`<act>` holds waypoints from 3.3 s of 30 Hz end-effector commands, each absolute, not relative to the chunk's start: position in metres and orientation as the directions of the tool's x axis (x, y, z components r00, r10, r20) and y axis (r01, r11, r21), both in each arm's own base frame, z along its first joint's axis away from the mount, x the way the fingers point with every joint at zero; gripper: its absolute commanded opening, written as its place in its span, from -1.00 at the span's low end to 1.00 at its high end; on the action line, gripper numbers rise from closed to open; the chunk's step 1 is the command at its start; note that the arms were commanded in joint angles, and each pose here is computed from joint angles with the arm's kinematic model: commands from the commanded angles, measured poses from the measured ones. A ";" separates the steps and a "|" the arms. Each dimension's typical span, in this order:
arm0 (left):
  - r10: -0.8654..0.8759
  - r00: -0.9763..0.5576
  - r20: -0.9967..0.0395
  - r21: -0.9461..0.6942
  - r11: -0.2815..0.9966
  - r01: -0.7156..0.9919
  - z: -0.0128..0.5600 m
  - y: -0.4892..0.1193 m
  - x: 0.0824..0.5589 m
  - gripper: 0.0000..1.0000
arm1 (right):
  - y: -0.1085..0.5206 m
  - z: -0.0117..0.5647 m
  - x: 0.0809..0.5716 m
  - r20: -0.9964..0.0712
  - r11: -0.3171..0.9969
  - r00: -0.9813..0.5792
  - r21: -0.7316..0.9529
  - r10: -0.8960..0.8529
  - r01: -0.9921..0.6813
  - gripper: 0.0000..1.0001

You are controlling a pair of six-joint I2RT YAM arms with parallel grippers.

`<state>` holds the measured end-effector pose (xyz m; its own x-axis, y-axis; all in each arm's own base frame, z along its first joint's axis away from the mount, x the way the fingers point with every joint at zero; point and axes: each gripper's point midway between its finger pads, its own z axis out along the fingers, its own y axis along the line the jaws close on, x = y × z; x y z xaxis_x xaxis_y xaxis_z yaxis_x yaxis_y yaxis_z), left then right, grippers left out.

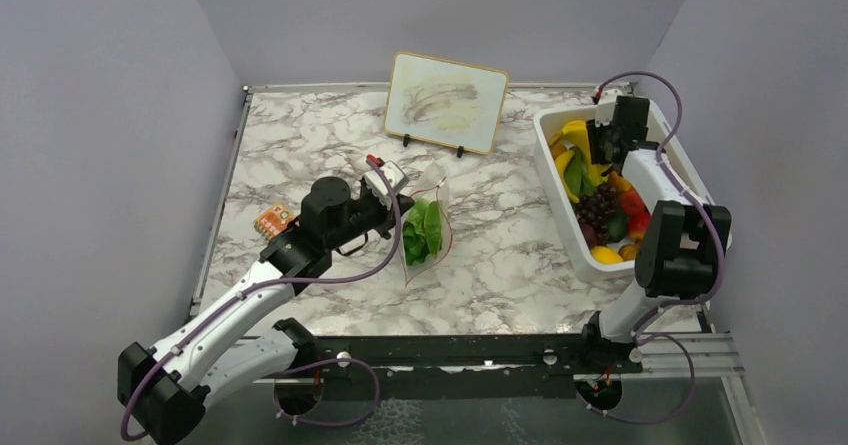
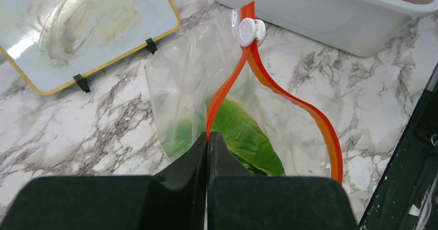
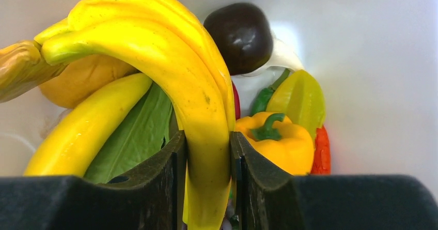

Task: Place the food in the zip-top bag and seal the zipper
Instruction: Pick up the fake fruit from the bin, then place the fake fruit in the zipper food storage bag.

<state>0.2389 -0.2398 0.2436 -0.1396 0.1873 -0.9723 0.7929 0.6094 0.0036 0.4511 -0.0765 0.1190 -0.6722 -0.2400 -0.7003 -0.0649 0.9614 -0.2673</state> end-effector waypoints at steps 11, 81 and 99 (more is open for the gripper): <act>0.144 -0.091 -0.985 0.028 0.662 0.749 0.257 -0.227 0.241 -1.00 | -0.054 0.231 0.421 -0.863 0.983 -0.491 -0.171 -0.120 0.060 -0.77; -0.306 -0.280 -0.910 -0.413 0.612 0.674 0.317 -0.288 0.293 -1.00 | 0.256 0.250 0.208 -0.517 0.426 -0.851 0.793 0.095 -0.435 -0.81; -0.230 -0.215 -0.949 -0.301 0.471 0.829 0.323 -0.306 0.265 -1.00 | 0.225 0.205 0.224 -0.391 0.649 -0.881 0.748 0.266 -0.137 -0.73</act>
<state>0.2817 -0.3040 0.2939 -0.3144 -0.2034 -0.9272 0.7466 0.5502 -0.3739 0.2174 0.2372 0.2054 -0.8993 0.1842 -0.3966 -0.2224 0.5882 0.7775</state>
